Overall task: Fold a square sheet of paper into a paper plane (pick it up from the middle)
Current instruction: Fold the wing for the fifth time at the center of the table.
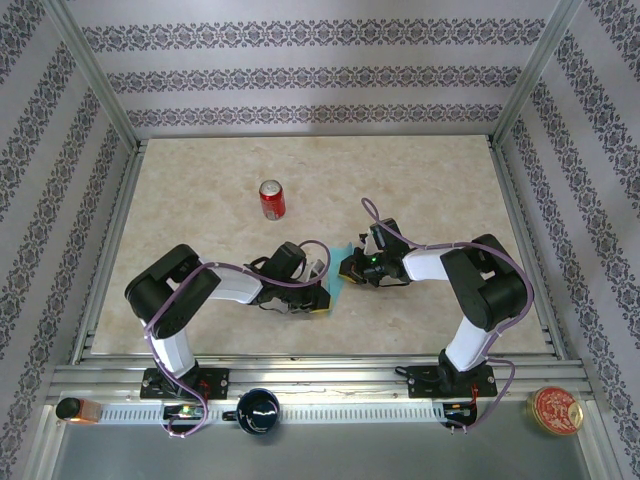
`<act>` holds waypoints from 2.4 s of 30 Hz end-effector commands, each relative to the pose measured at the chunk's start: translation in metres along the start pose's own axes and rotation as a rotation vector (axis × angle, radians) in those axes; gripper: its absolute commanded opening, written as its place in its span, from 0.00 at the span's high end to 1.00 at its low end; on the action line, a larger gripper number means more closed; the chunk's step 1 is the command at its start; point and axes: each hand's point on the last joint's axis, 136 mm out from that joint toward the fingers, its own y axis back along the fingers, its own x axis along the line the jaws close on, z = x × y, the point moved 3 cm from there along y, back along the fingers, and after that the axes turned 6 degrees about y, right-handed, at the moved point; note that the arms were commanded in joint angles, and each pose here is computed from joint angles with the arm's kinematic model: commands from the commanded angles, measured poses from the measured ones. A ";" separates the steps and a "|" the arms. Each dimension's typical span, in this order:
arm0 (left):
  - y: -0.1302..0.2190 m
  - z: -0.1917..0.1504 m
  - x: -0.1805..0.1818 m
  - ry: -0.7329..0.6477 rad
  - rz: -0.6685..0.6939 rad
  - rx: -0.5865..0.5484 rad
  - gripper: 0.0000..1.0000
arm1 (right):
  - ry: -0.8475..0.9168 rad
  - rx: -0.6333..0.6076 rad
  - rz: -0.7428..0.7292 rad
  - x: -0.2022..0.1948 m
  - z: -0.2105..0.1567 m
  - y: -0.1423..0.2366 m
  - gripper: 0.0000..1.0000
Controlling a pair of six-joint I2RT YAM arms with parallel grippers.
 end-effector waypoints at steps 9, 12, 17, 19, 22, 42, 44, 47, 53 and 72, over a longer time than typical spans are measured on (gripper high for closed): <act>0.004 -0.036 0.013 0.053 0.038 0.103 0.90 | -0.042 0.031 -0.128 -0.028 -0.013 -0.004 0.90; 0.009 -0.036 0.008 0.045 0.032 0.092 0.88 | -0.044 0.031 -0.121 -0.027 -0.013 -0.004 0.90; 0.025 -0.032 -0.012 -0.008 0.026 0.044 0.86 | -0.048 0.029 -0.116 -0.026 -0.013 -0.004 0.90; 0.032 -0.026 -0.025 -0.036 0.013 0.011 0.86 | -0.050 0.026 -0.116 -0.027 -0.013 -0.004 0.90; 0.037 -0.016 -0.042 -0.073 0.003 -0.028 0.87 | -0.053 0.026 -0.112 -0.026 -0.013 -0.004 0.90; -0.010 0.025 -0.022 -0.054 0.109 -0.006 0.93 | -0.060 0.036 -0.113 -0.028 -0.015 -0.005 0.90; -0.011 0.020 -0.011 -0.043 0.137 0.004 0.93 | -0.060 0.041 -0.115 -0.029 -0.016 -0.006 0.90; -0.012 0.012 -0.001 -0.024 0.143 0.017 0.93 | -0.062 0.044 -0.116 -0.030 -0.017 -0.006 0.90; -0.010 -0.008 0.016 0.009 0.156 0.052 0.93 | -0.064 0.044 -0.122 -0.032 -0.017 -0.007 0.90; 0.036 -0.031 -0.003 -0.117 0.258 -0.017 0.94 | -0.070 0.047 -0.124 -0.032 -0.017 -0.007 0.91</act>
